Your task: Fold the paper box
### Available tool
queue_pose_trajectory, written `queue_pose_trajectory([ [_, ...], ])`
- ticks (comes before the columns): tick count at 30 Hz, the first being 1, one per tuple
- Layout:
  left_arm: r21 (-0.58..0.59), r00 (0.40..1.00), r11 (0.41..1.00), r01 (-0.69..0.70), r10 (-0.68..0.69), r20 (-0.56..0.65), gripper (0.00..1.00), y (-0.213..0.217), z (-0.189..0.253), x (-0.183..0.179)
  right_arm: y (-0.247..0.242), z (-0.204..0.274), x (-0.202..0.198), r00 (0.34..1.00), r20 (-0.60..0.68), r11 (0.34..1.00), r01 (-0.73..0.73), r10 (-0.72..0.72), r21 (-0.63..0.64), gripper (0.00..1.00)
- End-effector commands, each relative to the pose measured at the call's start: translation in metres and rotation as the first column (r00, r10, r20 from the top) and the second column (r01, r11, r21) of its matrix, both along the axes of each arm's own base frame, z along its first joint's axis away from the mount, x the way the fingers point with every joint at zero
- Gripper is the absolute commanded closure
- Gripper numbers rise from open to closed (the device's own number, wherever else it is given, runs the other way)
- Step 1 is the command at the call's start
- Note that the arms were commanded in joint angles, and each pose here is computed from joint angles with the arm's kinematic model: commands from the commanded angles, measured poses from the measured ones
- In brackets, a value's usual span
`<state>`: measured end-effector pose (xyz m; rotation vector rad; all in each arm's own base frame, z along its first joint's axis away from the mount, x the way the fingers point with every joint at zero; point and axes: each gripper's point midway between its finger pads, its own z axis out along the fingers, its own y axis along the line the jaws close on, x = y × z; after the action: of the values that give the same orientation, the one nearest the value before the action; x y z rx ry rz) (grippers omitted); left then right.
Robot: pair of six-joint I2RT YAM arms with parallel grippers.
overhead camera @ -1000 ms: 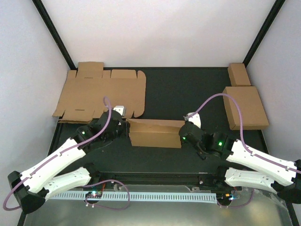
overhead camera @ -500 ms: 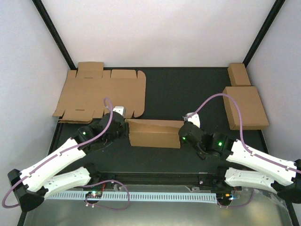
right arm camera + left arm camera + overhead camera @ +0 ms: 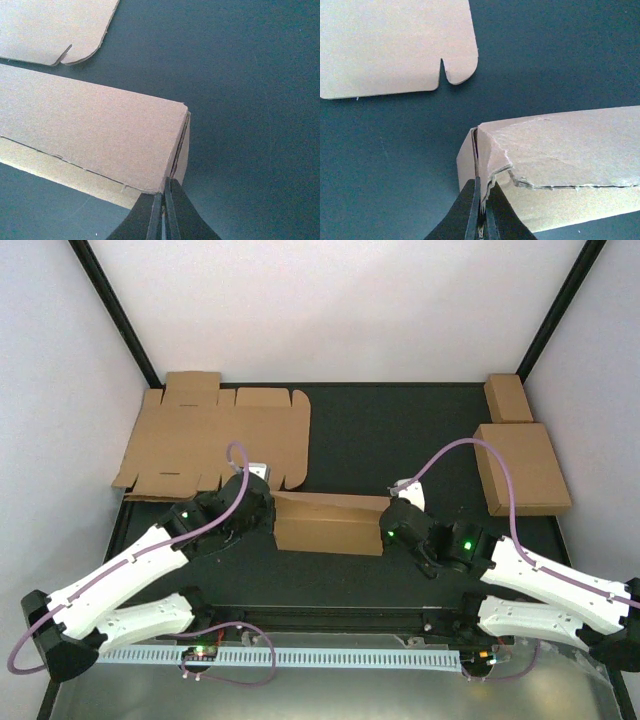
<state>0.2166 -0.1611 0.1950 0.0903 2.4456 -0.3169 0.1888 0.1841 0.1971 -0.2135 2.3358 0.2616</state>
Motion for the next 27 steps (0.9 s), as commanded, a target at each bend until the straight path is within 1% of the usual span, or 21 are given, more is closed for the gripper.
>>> queue_pose_trajectory([
  [1,0.247,0.987,0.969,-0.01,0.049,-0.154,0.98,0.044,-0.044,-0.025,-0.007,-0.013,-0.007,0.999,-0.044,0.998,-0.01,0.008,-0.055,0.98],
  [5,0.173,0.984,0.985,0.016,0.015,-0.178,0.98,0.03,-0.049,-0.029,-0.008,-0.014,-0.007,0.999,-0.048,0.998,-0.01,0.007,-0.058,0.98],
  [8,0.151,0.982,0.988,0.021,0.009,-0.191,0.98,0.025,-0.049,-0.029,-0.008,-0.014,-0.008,0.999,-0.047,0.998,-0.01,0.007,-0.056,0.98],
  [12,0.079,0.978,0.996,0.049,-0.032,-0.205,0.98,0.009,-0.047,-0.03,-0.008,-0.015,-0.008,0.999,-0.048,0.998,-0.011,0.008,-0.059,0.98],
  [14,0.093,0.976,0.994,0.048,-0.027,-0.215,0.98,0.01,-0.052,-0.031,-0.008,-0.014,-0.007,0.999,-0.046,0.999,-0.009,0.006,-0.053,0.98],
  [18,0.165,0.973,0.986,0.019,0.02,-0.228,0.99,0.022,-0.06,-0.031,-0.008,-0.014,-0.007,0.999,-0.047,0.999,-0.01,0.007,-0.053,0.98],
  [21,0.181,0.975,0.983,0.0,0.04,-0.217,0.98,0.028,-0.059,-0.032,-0.008,-0.014,-0.008,0.999,-0.045,0.999,-0.011,0.008,-0.052,0.98],
  [27,0.131,0.969,0.991,0.005,0.027,-0.245,0.98,0.021,-0.069,-0.037,-0.007,-0.013,-0.007,0.999,-0.044,0.999,-0.01,0.008,-0.051,0.98],
])
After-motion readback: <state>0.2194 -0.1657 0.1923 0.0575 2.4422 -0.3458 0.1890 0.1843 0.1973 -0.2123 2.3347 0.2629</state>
